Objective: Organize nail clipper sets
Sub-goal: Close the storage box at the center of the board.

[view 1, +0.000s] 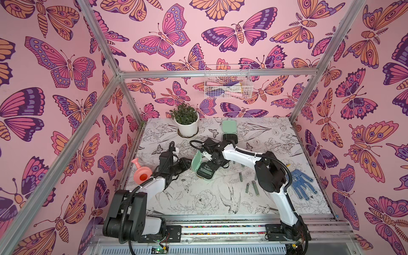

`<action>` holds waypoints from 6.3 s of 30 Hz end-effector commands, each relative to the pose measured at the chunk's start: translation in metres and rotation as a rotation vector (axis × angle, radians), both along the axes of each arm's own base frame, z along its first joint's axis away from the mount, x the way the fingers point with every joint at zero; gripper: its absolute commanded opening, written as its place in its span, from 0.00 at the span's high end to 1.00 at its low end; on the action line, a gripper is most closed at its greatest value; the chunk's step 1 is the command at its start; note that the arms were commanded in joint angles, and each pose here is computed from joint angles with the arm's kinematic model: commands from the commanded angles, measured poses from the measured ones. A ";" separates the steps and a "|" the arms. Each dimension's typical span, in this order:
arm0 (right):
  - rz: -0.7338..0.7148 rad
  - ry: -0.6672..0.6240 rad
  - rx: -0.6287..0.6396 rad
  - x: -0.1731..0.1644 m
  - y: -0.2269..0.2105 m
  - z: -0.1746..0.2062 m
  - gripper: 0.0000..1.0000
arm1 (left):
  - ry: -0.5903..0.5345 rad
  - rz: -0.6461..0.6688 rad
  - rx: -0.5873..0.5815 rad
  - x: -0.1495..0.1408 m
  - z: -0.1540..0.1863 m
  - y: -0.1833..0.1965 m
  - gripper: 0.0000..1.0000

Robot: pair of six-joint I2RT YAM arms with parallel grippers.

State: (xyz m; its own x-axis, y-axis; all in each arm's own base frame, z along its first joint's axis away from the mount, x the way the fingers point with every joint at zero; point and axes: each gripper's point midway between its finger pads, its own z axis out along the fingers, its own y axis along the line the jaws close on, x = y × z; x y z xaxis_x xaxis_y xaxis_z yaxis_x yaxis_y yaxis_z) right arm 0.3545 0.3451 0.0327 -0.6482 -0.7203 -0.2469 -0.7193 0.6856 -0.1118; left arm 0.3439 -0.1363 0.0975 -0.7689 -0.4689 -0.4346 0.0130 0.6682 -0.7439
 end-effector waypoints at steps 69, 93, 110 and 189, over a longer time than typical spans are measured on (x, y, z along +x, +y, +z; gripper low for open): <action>-1.064 0.340 0.778 -0.053 -0.008 0.011 0.65 | 0.348 -0.263 0.423 -0.065 -0.090 -0.069 0.71; -1.016 0.346 0.796 -0.055 0.000 0.034 0.67 | 0.366 -0.256 0.462 -0.068 -0.093 -0.063 0.69; -1.026 0.349 0.734 -0.060 -0.001 0.016 0.72 | 0.364 -0.255 0.466 -0.068 -0.092 -0.062 0.70; -1.141 0.357 0.618 -0.073 -0.007 -0.077 0.72 | 0.431 -0.171 0.689 -0.066 -0.091 -0.012 0.69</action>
State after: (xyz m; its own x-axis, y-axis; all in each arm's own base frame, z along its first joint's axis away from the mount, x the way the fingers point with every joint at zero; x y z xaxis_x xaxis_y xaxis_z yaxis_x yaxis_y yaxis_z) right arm 0.3185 0.3770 0.0322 -0.9038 0.4130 -0.1119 0.2185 0.6704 0.7091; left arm 0.3170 -0.1887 0.0474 -0.9130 -0.0879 -0.3984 0.0380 0.9540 -0.2975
